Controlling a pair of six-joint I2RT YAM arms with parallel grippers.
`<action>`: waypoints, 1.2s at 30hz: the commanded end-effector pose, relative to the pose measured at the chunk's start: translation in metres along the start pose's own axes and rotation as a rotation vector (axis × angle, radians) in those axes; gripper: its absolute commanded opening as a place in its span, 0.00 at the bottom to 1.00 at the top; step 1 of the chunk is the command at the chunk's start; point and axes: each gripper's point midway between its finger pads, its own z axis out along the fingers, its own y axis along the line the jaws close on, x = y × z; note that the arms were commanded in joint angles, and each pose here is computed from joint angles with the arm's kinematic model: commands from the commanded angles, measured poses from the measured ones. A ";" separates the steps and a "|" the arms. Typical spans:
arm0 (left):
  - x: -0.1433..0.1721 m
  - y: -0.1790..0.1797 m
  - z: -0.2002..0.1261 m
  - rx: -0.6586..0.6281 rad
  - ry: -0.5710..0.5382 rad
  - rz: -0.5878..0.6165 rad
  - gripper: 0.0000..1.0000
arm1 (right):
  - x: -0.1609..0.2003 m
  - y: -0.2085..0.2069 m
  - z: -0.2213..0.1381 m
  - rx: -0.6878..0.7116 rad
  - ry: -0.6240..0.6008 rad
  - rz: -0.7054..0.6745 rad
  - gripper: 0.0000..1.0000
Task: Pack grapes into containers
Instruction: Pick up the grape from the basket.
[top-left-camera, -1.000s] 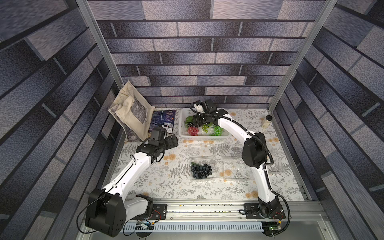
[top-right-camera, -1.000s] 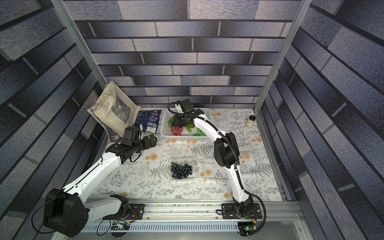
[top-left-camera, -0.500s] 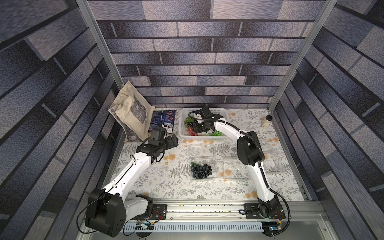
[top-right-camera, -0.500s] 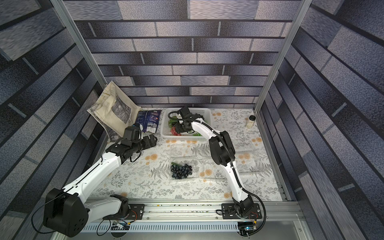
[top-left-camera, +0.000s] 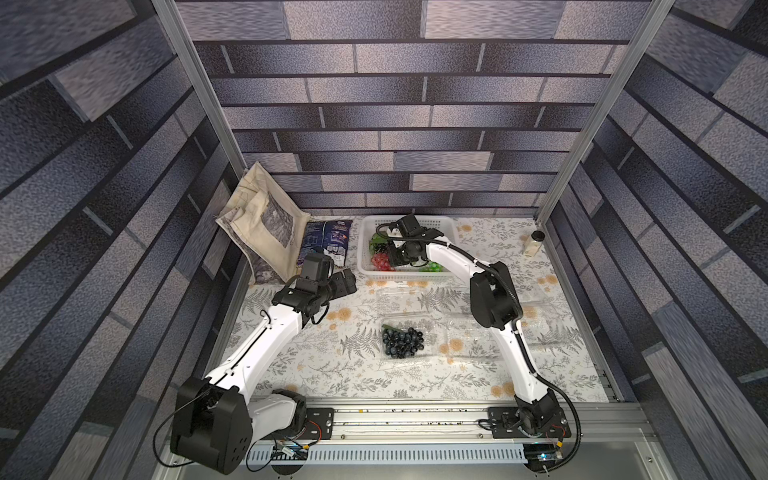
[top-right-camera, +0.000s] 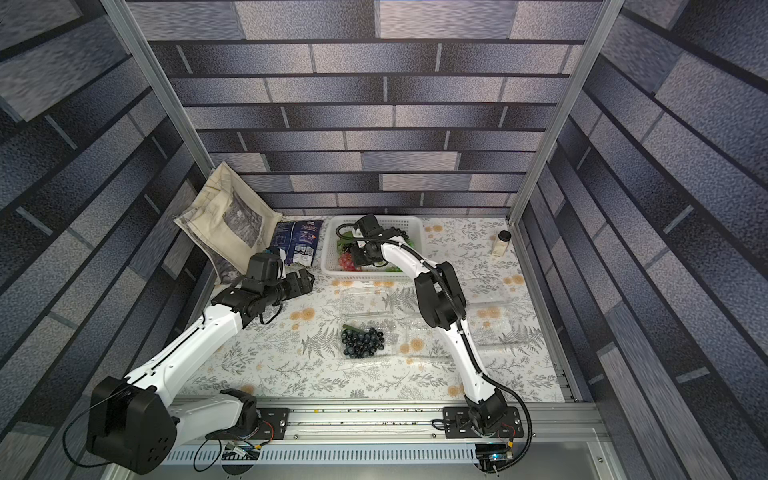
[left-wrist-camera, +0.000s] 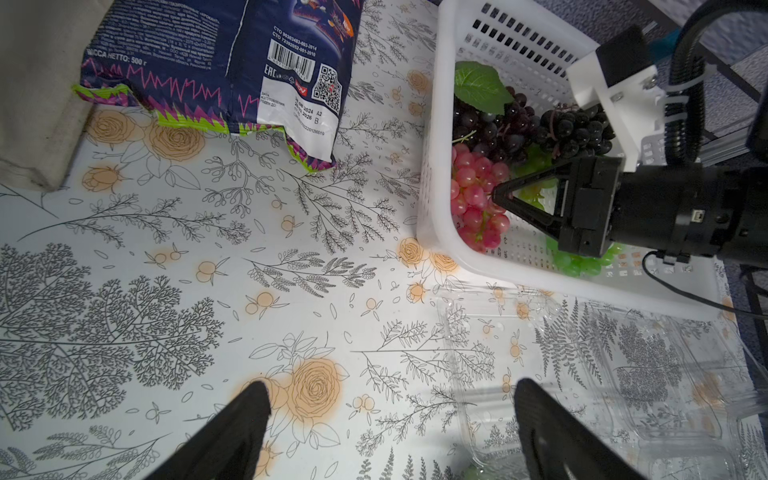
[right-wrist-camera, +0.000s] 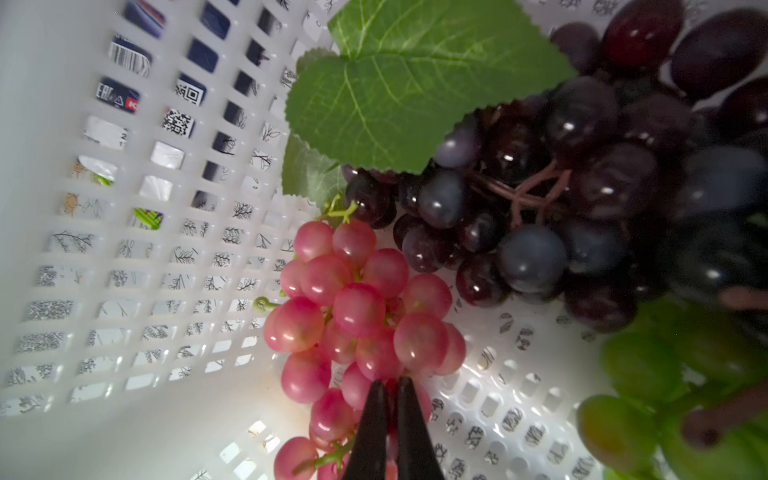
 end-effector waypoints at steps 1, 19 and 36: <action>-0.008 -0.003 -0.008 0.016 -0.024 -0.006 0.94 | -0.010 -0.002 -0.021 0.020 -0.026 -0.005 0.00; -0.021 -0.013 -0.016 0.044 -0.052 0.009 0.94 | -0.063 0.046 -0.152 -0.034 -0.256 -0.103 0.00; -0.002 -0.030 -0.024 0.092 -0.036 0.043 0.94 | -0.008 0.072 -0.250 -0.081 -0.350 -0.084 0.00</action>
